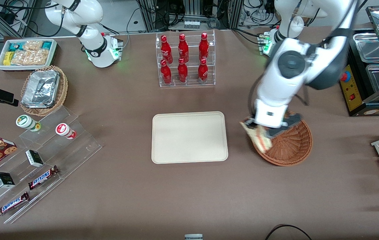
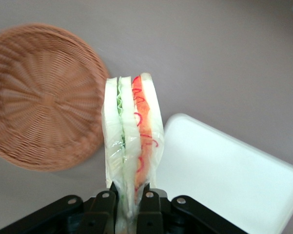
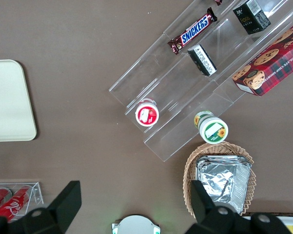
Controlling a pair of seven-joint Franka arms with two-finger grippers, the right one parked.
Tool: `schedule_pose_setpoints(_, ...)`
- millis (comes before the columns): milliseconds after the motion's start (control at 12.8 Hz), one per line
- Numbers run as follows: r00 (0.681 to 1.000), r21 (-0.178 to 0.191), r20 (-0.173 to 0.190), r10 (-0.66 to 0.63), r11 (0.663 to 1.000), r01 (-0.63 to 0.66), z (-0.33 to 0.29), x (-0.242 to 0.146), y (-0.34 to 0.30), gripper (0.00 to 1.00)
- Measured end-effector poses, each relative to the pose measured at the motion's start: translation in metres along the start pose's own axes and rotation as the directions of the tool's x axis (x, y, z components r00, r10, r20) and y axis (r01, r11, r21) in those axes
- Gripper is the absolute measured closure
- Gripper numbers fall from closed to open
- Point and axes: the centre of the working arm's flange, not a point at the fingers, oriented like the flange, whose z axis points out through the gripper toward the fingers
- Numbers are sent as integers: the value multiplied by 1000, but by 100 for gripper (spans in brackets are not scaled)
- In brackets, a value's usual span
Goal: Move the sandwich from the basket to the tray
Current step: 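Lift the sandwich and carry it toward the white tray, then lower the sandwich onto the tray center and open the left gripper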
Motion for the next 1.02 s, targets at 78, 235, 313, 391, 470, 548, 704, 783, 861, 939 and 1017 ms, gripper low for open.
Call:
schedule_pose_setpoints(78,999,-3,12,44,999,-44,9,-18,24,84)
schedule_pose_setpoints(235,993,-16,33,116,993,-116,35,-49,67,84)
schedule_pose_setpoints(313,988,-34,36,148,989,-147,51,-62,88,84)
schedule_pose_setpoints(391,984,-55,35,175,983,-173,66,-74,105,84)
schedule_pose_setpoints(470,980,-81,29,199,977,-196,79,-86,119,84)
schedule_pose_setpoints(548,974,-98,23,226,970,-223,93,-99,130,84)
schedule_pose_setpoints(704,958,-79,9,286,955,-285,118,-124,144,84)
schedule_pose_setpoints(783,949,-58,2,314,948,-313,129,-134,147,84)
schedule_pose_setpoints(861,941,-37,-3,340,940,-340,141,-142,150,84)
schedule_pose_setpoints(939,933,-26,-5,359,933,-359,151,-152,153,84)
schedule_pose_setpoints(1017,929,-29,-6,369,929,-369,158,-158,155,84)
